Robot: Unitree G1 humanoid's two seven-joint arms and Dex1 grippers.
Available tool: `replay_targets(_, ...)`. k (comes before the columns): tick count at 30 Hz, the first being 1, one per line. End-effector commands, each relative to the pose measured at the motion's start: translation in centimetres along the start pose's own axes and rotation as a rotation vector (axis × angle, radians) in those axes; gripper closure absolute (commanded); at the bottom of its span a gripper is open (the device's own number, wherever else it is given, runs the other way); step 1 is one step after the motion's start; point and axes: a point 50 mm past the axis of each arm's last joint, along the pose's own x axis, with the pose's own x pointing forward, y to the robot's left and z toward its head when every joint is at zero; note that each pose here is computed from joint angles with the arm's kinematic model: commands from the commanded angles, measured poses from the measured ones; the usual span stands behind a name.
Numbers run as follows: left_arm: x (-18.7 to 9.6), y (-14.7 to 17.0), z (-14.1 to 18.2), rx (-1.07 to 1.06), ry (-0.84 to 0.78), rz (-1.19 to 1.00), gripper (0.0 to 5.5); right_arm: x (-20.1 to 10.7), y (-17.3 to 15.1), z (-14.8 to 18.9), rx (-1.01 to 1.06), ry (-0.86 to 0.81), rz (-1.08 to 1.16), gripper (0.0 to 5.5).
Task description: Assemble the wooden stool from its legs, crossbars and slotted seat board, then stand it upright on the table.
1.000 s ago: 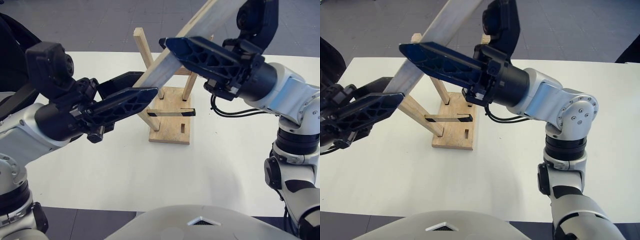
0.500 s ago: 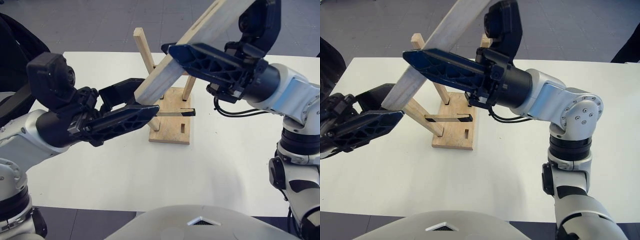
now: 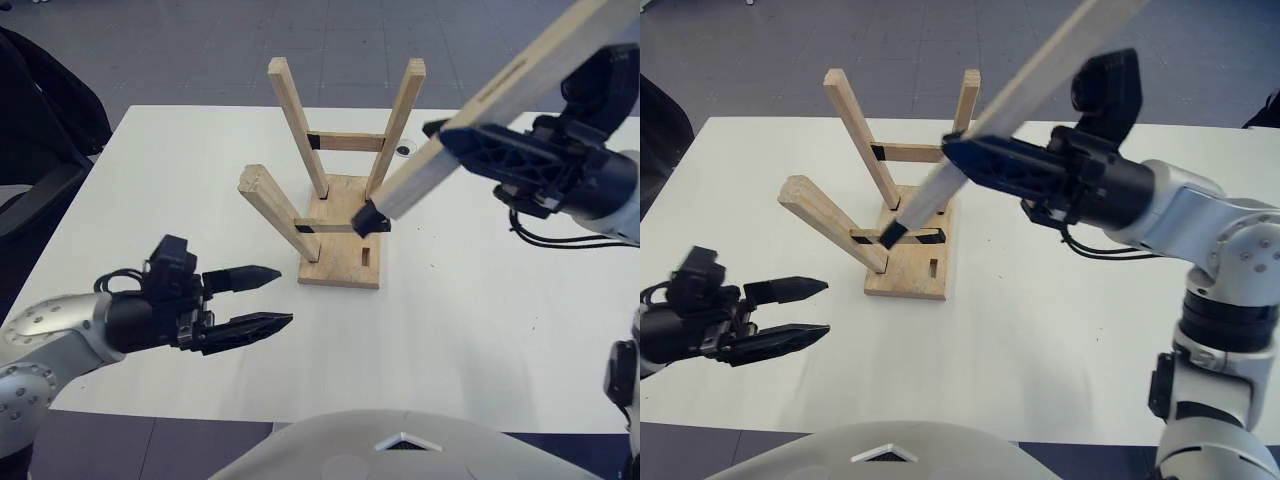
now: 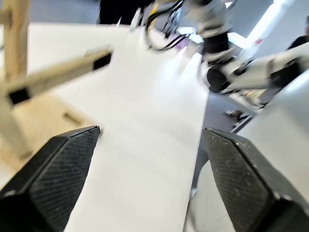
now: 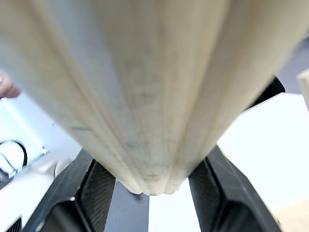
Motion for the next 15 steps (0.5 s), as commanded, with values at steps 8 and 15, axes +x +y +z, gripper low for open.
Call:
replay_targets(8,3.7,5.3,-3.7,0.194,0.17,0.237,1.55,-2.2,-7.4,-6.0,-0.234,0.325,-0.163,3.46)
replay_targets(15,4.2,5.6,-4.1,0.172,0.17,0.217,1.55,-2.0,-11.7,-7.8,-0.315,0.343,-0.186,3.46)
